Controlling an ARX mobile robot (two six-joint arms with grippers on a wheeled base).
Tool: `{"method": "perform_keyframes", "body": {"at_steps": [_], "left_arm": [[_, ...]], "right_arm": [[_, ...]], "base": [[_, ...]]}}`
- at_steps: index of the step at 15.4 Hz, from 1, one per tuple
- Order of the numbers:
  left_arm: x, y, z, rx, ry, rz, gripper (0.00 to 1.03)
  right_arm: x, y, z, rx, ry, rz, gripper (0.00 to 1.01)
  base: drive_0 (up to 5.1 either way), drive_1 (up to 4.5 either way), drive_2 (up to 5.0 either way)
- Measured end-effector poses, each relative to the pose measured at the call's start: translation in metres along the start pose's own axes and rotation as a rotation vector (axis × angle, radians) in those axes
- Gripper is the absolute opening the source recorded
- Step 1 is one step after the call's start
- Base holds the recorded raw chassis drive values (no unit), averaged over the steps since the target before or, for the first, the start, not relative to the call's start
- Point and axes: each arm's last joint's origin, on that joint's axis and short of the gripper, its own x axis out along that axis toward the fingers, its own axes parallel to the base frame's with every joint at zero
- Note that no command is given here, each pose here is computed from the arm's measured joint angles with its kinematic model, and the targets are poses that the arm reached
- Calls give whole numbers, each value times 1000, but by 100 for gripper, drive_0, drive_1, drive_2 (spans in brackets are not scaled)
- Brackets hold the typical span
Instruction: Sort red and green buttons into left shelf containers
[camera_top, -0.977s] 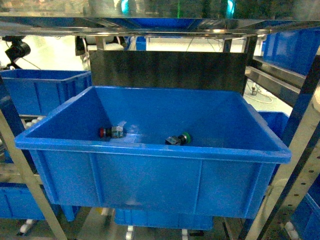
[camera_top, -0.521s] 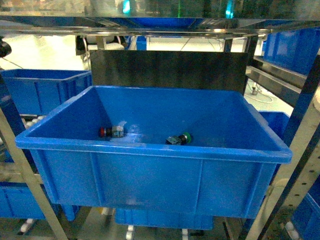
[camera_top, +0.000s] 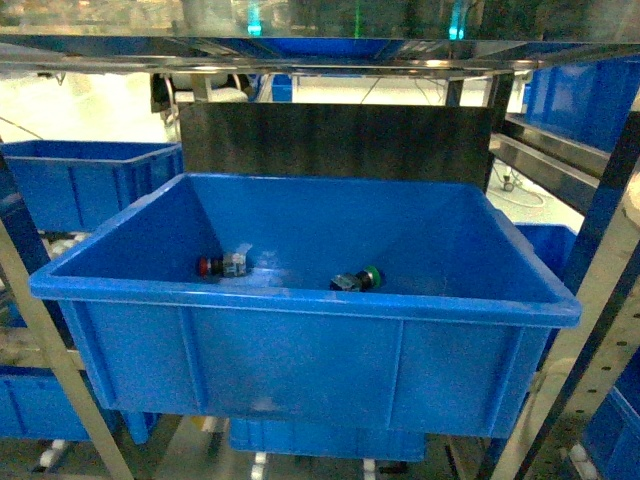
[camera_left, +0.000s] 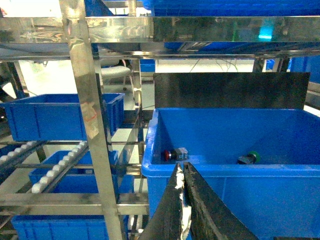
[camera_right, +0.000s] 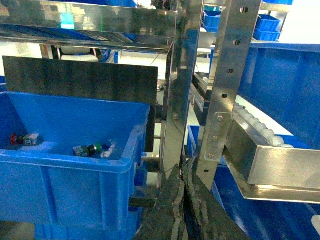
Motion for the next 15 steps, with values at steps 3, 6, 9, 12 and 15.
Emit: {"method": "perform_keyframes", "body": {"at_steps": [3, 6, 9, 12, 15], "left_arm": [[0, 0, 0, -1, 0, 0, 19], [0, 0, 0, -1, 0, 0, 48], [0, 0, 0, -1, 0, 0, 88], [0, 0, 0, 0, 0, 0, 98], [0, 0, 0, 0, 0, 0, 98]], "right_arm": [[0, 0, 0, 0, 0, 0, 13], [0, 0, 0, 0, 0, 0, 42], [0, 0, 0, 0, 0, 0, 81], [0, 0, 0, 0, 0, 0, 97], [0, 0, 0, 0, 0, 0, 98]], "base": [[0, 0, 0], [0, 0, 0], [0, 0, 0], [0, 0, 0], [0, 0, 0]]}}
